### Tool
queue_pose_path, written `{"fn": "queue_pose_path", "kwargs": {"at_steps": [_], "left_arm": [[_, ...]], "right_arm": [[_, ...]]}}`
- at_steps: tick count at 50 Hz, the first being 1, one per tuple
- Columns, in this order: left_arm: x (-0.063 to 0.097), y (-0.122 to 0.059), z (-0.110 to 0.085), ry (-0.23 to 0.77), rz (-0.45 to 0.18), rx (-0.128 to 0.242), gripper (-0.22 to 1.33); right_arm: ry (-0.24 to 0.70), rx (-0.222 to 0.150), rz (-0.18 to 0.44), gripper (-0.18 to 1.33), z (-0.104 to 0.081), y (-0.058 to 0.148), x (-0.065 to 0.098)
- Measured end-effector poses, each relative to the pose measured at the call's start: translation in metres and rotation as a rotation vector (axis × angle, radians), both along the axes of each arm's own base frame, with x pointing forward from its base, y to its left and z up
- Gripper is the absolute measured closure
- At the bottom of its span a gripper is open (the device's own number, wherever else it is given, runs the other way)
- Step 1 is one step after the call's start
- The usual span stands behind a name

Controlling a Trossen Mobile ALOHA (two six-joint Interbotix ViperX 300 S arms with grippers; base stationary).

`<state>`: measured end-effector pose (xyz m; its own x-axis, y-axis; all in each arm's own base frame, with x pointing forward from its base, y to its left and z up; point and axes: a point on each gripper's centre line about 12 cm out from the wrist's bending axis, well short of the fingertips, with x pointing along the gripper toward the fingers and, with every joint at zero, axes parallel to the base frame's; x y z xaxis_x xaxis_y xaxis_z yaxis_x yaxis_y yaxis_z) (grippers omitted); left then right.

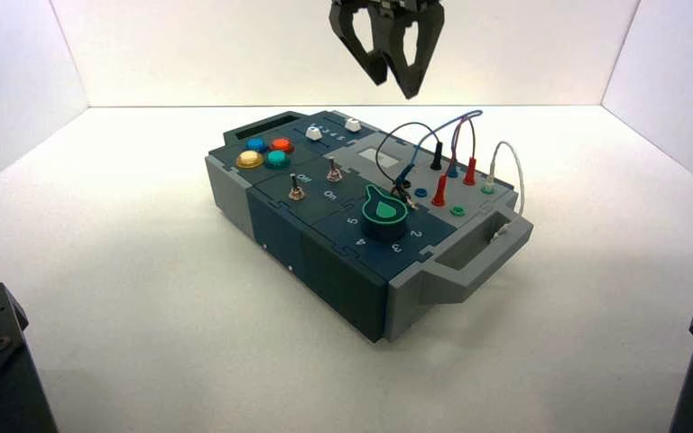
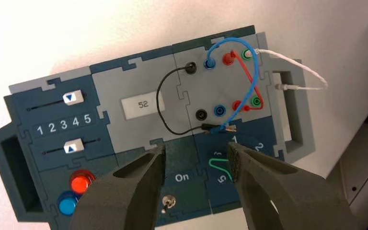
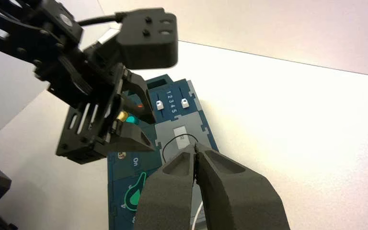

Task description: Pull the blue wire.

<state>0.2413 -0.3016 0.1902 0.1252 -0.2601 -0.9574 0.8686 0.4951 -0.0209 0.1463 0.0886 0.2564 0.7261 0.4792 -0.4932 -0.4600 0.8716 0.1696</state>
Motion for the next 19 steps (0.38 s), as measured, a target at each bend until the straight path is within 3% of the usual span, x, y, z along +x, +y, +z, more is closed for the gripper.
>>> {"fn": "queue_pose_path", "kwargs": {"at_steps": [19], "left_arm": [[-0.010,0.011,0.018,-0.024,0.006,-0.033,-0.09]], "right_arm": [[0.002,0.001,-0.001,1.28,0.000,0.000,0.000]]}}
